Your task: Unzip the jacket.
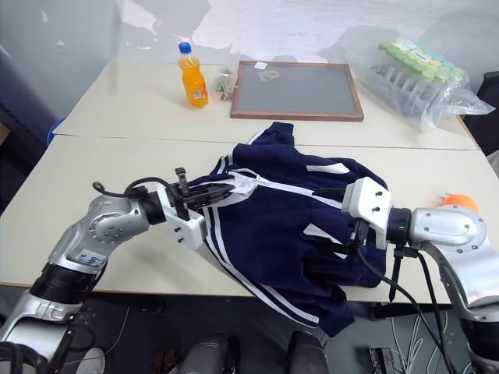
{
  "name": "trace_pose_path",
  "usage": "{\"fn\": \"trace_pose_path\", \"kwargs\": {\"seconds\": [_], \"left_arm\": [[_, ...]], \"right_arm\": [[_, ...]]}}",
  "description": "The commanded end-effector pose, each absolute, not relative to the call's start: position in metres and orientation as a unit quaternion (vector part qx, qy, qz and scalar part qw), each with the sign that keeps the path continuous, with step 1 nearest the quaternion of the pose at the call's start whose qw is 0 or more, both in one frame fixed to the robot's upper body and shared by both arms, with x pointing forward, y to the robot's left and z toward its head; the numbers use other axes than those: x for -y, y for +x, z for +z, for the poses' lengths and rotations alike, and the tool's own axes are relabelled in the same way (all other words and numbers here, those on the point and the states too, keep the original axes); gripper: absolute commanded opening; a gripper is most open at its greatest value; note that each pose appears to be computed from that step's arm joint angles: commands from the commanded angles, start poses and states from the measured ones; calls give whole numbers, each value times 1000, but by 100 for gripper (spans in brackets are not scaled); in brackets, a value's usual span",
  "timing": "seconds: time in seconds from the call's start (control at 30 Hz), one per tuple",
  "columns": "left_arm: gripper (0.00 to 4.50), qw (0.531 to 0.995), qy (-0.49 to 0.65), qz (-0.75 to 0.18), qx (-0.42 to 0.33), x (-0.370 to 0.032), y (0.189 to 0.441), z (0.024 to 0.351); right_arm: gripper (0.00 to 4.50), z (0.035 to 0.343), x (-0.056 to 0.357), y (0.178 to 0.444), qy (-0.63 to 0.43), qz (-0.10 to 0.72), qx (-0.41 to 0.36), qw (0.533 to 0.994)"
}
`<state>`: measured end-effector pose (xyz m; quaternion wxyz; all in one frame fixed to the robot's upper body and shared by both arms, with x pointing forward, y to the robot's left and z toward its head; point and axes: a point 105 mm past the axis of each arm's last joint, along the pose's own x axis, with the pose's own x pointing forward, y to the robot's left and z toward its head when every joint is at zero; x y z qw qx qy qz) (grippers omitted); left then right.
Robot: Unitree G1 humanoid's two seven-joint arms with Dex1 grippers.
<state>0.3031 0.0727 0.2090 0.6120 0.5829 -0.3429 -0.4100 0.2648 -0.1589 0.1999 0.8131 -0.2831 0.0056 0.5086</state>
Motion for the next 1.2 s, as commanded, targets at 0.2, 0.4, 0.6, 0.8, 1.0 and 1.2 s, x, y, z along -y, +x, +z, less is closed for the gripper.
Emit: {"fn": "trace_pose_path", "kwargs": {"seconds": [0.2, 0.4, 0.6, 0.8, 1.0, 1.2], "left_arm": [[2, 602, 534, -505, 312, -29, 308, 191], [2, 571, 547, -534, 301, -2, 318, 177], [61, 571, 537, -554, 281, 2, 320, 170], [242, 592, 515, -562, 261, -8, 315, 171], [359, 648, 431, -590, 215, -31, 298, 188], [359, 730, 323, -594, 103, -91, 304, 216]], "right_arm": [[450, 210, 171, 257, -318, 493, 0, 810], [450, 207, 172, 256, -316, 486, -4, 815], [450, 206, 174, 255, -320, 479, -5, 818], [450, 205, 168, 254, -336, 479, 4, 811], [450, 201, 155, 253, -340, 477, 19, 810], [450, 199, 124, 255, -350, 468, 64, 809]]}}
